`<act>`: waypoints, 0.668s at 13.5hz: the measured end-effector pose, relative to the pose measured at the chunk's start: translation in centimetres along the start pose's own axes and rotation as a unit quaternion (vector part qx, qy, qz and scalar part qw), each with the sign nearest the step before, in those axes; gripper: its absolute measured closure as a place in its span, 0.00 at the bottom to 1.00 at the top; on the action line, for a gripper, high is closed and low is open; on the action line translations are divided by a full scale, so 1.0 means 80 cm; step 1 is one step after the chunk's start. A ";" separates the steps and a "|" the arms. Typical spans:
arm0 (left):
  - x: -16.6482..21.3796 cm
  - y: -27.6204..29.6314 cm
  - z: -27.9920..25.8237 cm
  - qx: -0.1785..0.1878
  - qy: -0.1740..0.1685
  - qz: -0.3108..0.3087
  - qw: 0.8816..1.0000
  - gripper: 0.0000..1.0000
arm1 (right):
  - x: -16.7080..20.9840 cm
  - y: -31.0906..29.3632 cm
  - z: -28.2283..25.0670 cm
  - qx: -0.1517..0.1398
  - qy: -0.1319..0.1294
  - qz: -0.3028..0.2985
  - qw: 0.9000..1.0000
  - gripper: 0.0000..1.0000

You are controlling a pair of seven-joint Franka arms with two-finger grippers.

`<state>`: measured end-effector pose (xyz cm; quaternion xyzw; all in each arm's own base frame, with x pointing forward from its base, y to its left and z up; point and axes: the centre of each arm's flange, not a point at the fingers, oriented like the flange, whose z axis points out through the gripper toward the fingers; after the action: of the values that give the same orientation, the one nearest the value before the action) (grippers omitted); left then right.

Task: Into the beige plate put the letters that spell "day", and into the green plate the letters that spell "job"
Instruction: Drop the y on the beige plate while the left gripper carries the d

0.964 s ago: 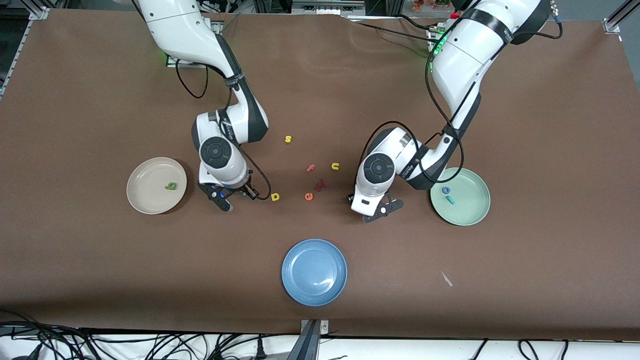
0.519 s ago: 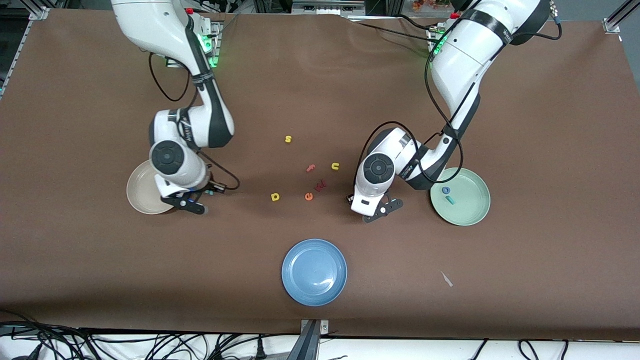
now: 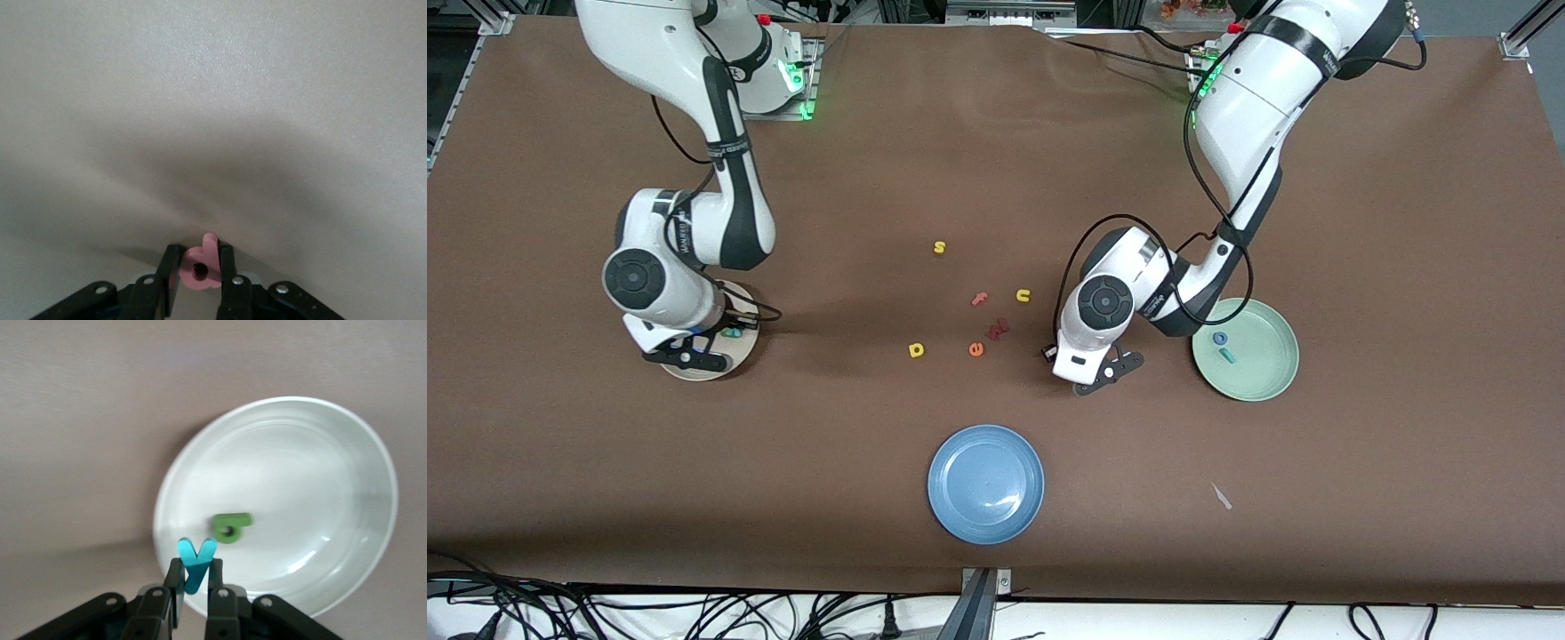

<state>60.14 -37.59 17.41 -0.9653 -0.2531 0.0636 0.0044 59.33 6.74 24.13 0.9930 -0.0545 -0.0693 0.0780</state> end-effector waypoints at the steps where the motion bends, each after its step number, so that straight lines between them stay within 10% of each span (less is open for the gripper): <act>1: 0.000 0.000 0.000 0.000 0.000 0.000 1.000 0.74 | 0.001 0.011 0.005 -0.002 0.000 -0.007 1.000 0.81; 4: 0.013 -0.006 -0.005 0.000 0.001 -0.002 1.000 0.74 | 0.006 0.024 0.023 -0.011 0.003 -0.020 1.000 0.76; 9: 0.071 -0.057 -0.062 0.037 -0.015 0.056 0.998 0.74 | 0.010 0.005 0.011 -0.004 0.007 -0.030 1.000 0.28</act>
<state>63.42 -30.74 21.83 -0.9761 -0.1958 0.0880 0.0329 59.96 6.10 23.20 0.9944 -0.0241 -0.0645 0.0803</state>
